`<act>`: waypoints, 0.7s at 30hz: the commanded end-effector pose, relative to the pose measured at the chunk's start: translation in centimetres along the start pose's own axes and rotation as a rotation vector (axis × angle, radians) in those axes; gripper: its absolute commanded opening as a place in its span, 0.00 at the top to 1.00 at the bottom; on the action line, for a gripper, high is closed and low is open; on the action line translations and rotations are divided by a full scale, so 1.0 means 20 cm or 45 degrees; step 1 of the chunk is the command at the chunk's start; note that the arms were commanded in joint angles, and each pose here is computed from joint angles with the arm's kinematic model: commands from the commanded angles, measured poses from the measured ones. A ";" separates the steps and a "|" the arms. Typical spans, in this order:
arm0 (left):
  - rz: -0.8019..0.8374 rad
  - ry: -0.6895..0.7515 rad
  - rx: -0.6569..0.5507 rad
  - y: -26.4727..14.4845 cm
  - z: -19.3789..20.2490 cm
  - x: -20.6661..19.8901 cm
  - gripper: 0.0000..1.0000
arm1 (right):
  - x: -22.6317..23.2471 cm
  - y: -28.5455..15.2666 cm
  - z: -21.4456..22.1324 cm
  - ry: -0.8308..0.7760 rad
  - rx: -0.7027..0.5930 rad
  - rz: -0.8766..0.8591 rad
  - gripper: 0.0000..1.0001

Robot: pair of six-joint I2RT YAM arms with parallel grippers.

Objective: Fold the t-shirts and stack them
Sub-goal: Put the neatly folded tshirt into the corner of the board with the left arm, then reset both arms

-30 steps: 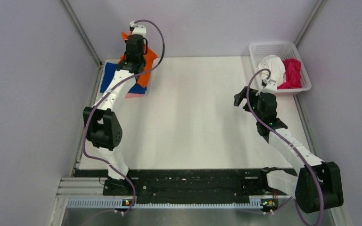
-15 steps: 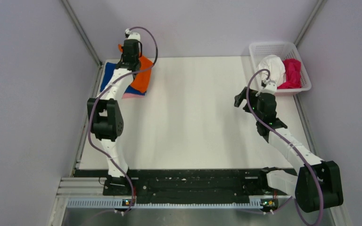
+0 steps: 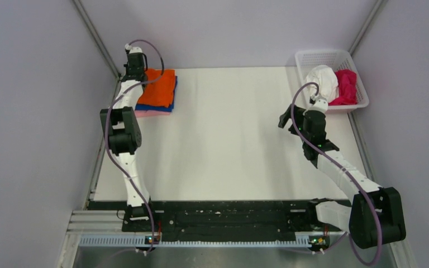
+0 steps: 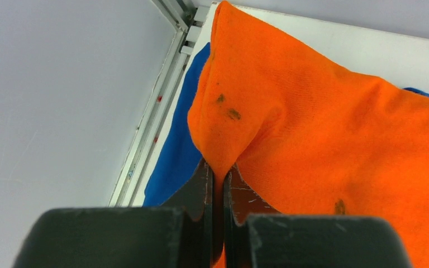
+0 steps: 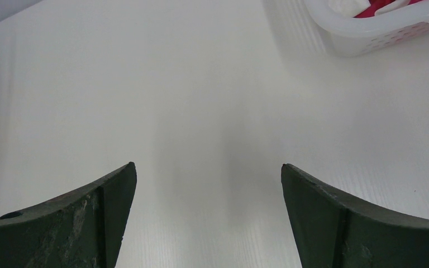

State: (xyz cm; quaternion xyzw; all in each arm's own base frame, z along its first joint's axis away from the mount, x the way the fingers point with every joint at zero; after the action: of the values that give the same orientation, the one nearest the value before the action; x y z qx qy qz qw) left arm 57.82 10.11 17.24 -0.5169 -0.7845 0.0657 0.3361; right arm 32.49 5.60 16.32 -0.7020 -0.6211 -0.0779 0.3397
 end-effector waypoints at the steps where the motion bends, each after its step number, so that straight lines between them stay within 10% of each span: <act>1: -0.066 -0.088 -0.069 0.03 -0.09 0.11 1.00 | 0.02 -0.01 -0.08 0.045 -0.076 0.010 0.01; 5: -0.108 -0.135 -0.041 0.05 -0.05 0.17 0.75 | 0.01 -0.01 -0.09 0.055 -0.085 0.030 0.01; 9: -0.263 -0.210 -0.010 -0.01 -0.06 0.31 0.03 | 0.01 -0.02 -0.11 0.058 -0.094 0.058 0.01; 21: 0.144 -0.567 -0.286 -0.69 -0.31 0.30 0.01 | 0.01 -0.22 -0.12 0.141 -0.102 0.023 0.01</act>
State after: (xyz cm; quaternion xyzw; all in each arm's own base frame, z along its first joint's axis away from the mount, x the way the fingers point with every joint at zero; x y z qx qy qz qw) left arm 52.09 11.96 22.82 -0.4735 -0.8417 0.1274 0.2260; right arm 30.43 4.72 18.08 -0.7170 -0.5936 -0.1067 0.3495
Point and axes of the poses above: each gripper's point midway between its finger pads, its own y axis out along the fingers, its own x axis along the line the jaws close on, z = x × y, the point moved 4 cm from there along -y, back along the fingers, and after that the axes turned 15 degrees about y, right-handed, at the moved point
